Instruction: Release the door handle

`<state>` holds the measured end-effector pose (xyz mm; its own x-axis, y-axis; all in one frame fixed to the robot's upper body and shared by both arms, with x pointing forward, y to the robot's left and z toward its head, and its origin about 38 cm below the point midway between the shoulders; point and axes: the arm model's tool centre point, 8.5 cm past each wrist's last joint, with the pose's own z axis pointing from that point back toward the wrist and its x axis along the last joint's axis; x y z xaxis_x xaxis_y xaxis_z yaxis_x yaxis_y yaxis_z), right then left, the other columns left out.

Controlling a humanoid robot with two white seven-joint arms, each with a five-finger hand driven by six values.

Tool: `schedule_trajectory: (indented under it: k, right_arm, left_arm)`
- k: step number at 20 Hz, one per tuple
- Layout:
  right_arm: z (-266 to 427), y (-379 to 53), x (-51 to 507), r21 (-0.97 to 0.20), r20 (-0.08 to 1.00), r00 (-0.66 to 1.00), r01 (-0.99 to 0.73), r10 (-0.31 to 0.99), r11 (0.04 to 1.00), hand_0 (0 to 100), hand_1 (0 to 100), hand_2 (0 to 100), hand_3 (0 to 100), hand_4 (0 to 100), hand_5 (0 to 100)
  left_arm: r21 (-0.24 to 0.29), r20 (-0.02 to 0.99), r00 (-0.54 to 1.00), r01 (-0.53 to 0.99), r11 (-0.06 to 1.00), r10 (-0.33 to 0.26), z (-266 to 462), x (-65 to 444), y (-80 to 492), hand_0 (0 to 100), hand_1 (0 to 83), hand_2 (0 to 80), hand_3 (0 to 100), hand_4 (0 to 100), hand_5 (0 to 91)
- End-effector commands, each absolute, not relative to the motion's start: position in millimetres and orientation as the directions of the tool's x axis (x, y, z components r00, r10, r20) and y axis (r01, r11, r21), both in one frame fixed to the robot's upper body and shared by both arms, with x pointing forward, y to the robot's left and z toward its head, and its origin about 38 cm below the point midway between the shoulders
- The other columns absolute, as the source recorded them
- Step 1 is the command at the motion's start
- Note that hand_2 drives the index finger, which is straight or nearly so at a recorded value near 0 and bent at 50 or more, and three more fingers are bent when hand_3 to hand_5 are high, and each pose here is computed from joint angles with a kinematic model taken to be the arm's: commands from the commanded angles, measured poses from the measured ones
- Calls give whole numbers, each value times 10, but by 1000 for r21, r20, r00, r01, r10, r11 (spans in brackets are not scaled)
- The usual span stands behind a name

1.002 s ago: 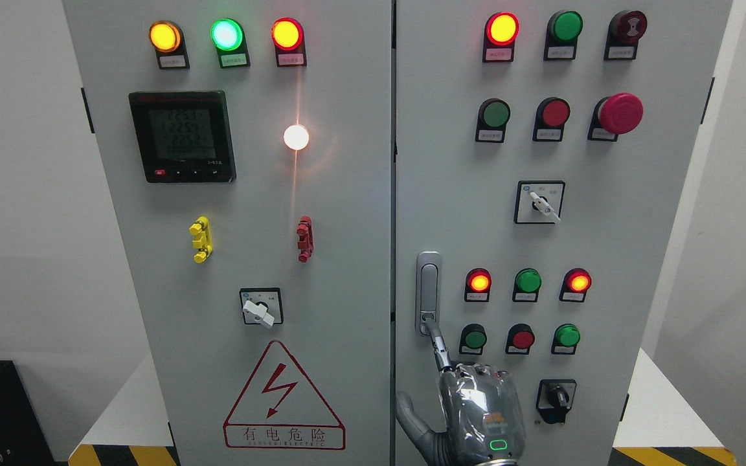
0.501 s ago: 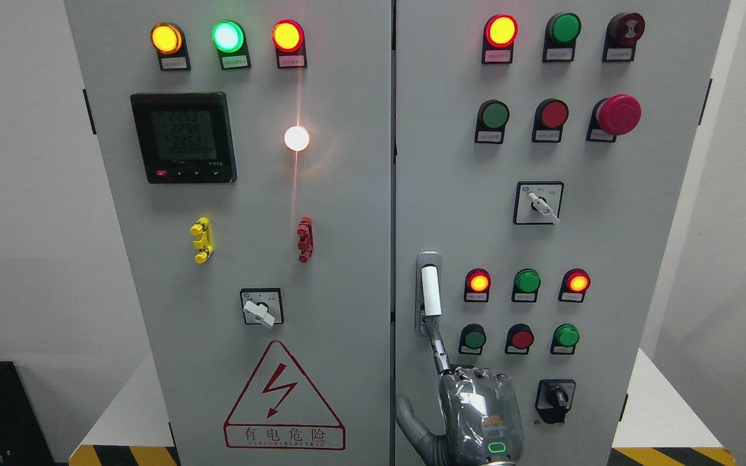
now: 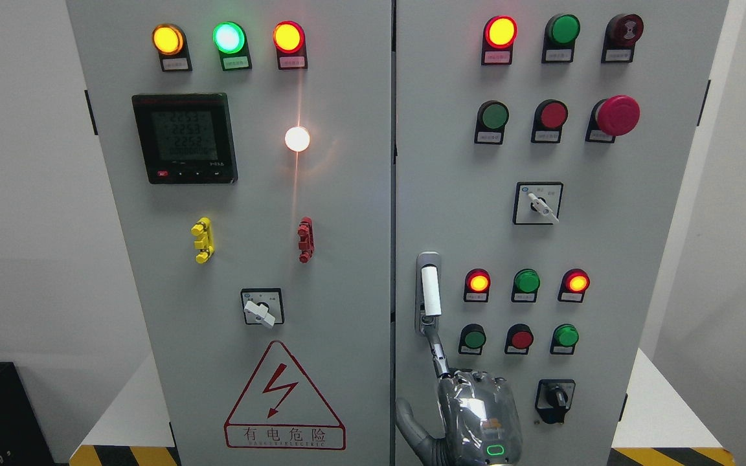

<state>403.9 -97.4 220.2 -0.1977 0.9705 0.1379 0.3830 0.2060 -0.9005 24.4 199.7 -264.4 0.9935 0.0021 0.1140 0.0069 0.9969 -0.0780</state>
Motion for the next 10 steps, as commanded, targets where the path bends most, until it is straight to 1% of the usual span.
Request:
schedule_trajectory:
  k: [1, 10]
  right_arm:
    - [2142, -971, 4036, -907, 138, -195, 368, 971, 203, 379, 215, 0, 873, 902, 985]
    - [2172, -952, 4018, -903, 139, -203, 376, 969, 208, 378, 216, 0, 874, 902, 984]
  left_arm:
    - [-79, 96, 995, 4, 997, 4, -2647, 127, 1996, 120, 556, 0, 0, 0, 0]
    - [-79, 96, 995, 4, 997, 4, -2647, 127, 1996, 120, 556, 0, 0, 0, 0]
